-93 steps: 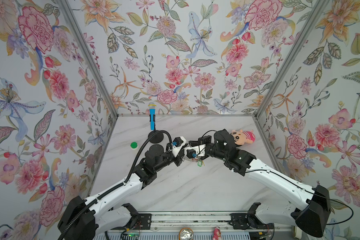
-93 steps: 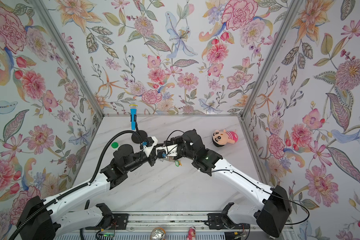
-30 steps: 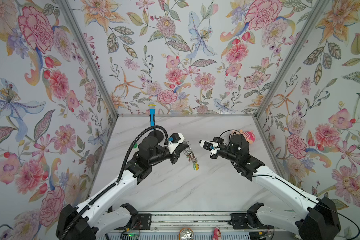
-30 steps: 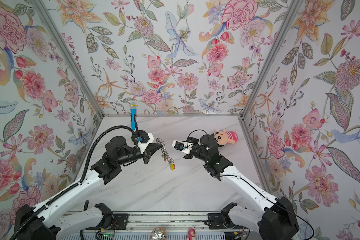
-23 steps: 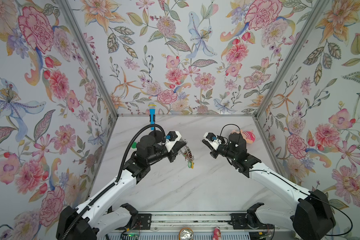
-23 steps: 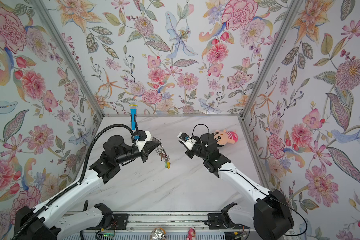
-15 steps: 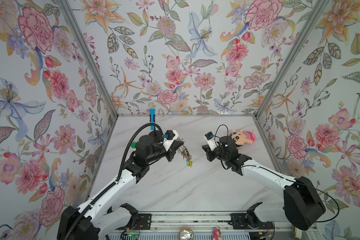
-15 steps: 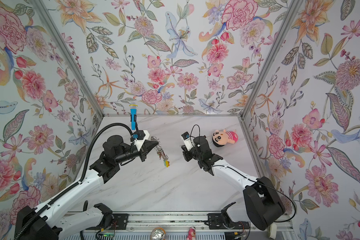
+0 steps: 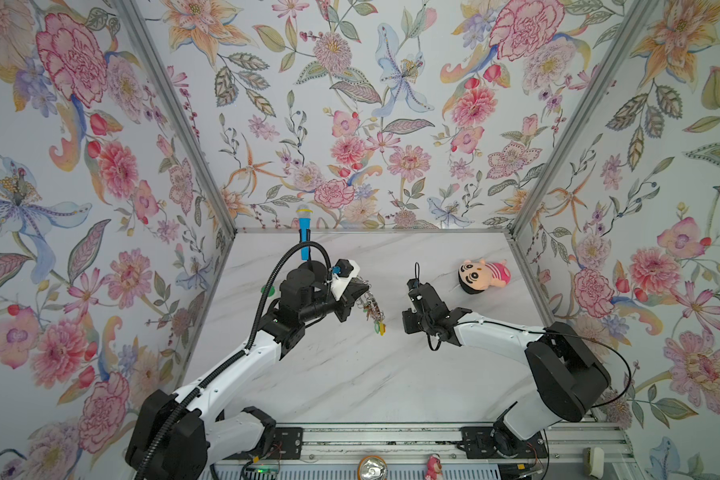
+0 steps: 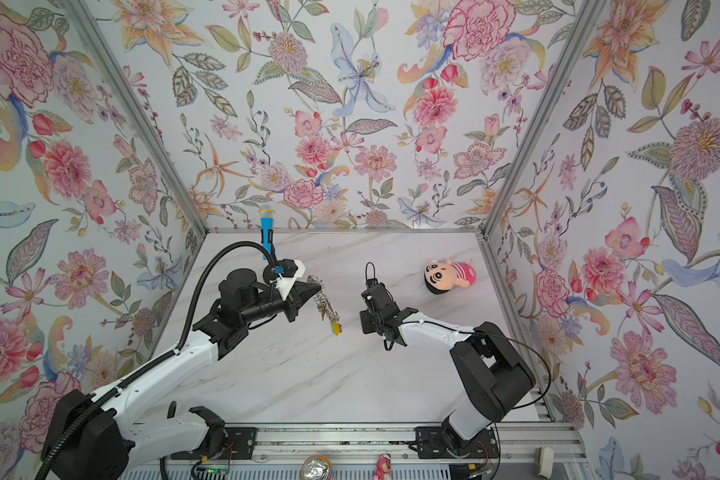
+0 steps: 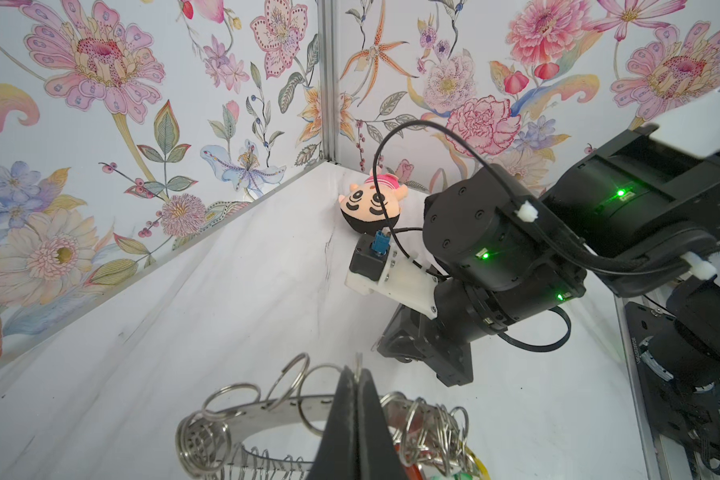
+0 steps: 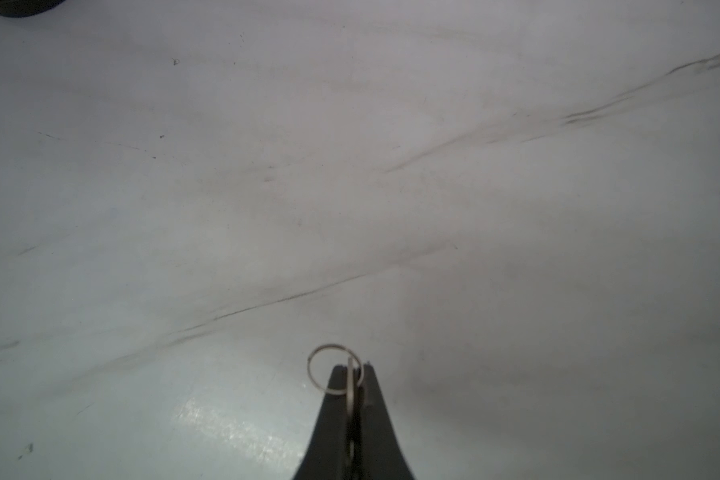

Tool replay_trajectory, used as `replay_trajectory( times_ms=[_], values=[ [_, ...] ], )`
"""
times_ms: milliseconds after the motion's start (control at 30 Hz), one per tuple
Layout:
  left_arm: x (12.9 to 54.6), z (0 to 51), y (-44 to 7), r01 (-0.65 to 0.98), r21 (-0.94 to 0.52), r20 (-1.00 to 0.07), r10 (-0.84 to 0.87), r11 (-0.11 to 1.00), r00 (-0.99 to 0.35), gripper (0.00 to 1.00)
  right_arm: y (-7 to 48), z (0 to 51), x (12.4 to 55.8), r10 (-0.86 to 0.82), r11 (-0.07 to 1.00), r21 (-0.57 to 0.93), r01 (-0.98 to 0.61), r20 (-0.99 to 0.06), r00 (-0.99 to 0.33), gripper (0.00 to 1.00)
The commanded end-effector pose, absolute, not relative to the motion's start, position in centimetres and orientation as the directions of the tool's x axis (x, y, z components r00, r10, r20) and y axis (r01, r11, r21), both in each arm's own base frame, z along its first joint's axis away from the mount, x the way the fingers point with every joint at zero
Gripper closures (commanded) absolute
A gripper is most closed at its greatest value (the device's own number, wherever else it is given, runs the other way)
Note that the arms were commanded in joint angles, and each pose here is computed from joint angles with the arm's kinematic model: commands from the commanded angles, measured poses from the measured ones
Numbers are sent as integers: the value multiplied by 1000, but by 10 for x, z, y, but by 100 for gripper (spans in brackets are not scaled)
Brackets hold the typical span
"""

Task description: Remove the keys from the keyring

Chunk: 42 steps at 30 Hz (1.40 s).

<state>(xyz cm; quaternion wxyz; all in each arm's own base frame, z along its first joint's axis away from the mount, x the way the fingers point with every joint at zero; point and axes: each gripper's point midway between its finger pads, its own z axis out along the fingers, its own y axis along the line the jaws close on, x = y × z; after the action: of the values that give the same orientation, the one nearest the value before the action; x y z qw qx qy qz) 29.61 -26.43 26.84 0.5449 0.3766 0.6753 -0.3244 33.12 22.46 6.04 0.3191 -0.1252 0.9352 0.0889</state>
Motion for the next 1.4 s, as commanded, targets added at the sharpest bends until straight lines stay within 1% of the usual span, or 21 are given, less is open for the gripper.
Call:
replay_trajectory(
  times_ms=[0,100,133,300,400,433,600,767,900,1000,1033,1167,1233,1300,1367],
  values=[
    [298,282,-265,869,-17,-990,112,494,-82,100,216,54,342,-138,974,59,-218,-607,-783,95],
    [296,281,-266,873,-26,-991,103,487,-87,100,220,47,347,-144,974,54,-218,-598,-789,94],
    [297,280,-265,870,-31,-991,100,492,-92,100,222,47,349,-144,974,56,-221,-600,-787,92],
    [297,275,-265,869,-44,-989,102,493,-108,100,217,39,355,-124,971,97,-217,-573,-810,77],
    [297,276,-265,870,-59,-990,86,489,-115,100,215,41,354,-121,968,116,-223,-564,-817,62],
    [297,275,-265,869,-62,-989,86,491,-119,100,214,44,353,-127,967,110,-228,-568,-813,59],
    [299,273,-263,863,-67,-987,92,501,-130,100,216,82,353,-163,952,97,-289,-638,-752,54],
    [306,274,-259,843,-64,-987,93,534,-134,100,224,132,342,-221,900,95,-425,-742,-634,45],
    [313,277,-256,822,-68,-987,83,566,-139,100,240,177,323,-233,816,111,-567,-835,-498,43],
    [317,283,-255,809,-81,-989,55,583,-139,100,252,210,305,-233,743,79,-665,-900,-368,38],
    [320,284,-254,801,-84,-988,52,592,-143,100,265,220,290,-237,692,70,-718,-918,-318,38],
    [327,288,-250,775,-89,-988,45,625,-149,100,282,250,260,-206,566,34,-824,-962,-181,38],
    [329,291,-249,766,-85,-988,43,637,-146,100,291,259,245,-201,498,-10,-867,-974,-104,39],
    [330,295,-248,761,-86,-989,37,643,-143,100,298,263,236,-202,457,-50,-888,-978,-49,40],
    [331,300,-247,756,-86,-990,28,649,-136,100,302,263,235,-217,444,-83,-892,-976,-18,41]
  ],
)
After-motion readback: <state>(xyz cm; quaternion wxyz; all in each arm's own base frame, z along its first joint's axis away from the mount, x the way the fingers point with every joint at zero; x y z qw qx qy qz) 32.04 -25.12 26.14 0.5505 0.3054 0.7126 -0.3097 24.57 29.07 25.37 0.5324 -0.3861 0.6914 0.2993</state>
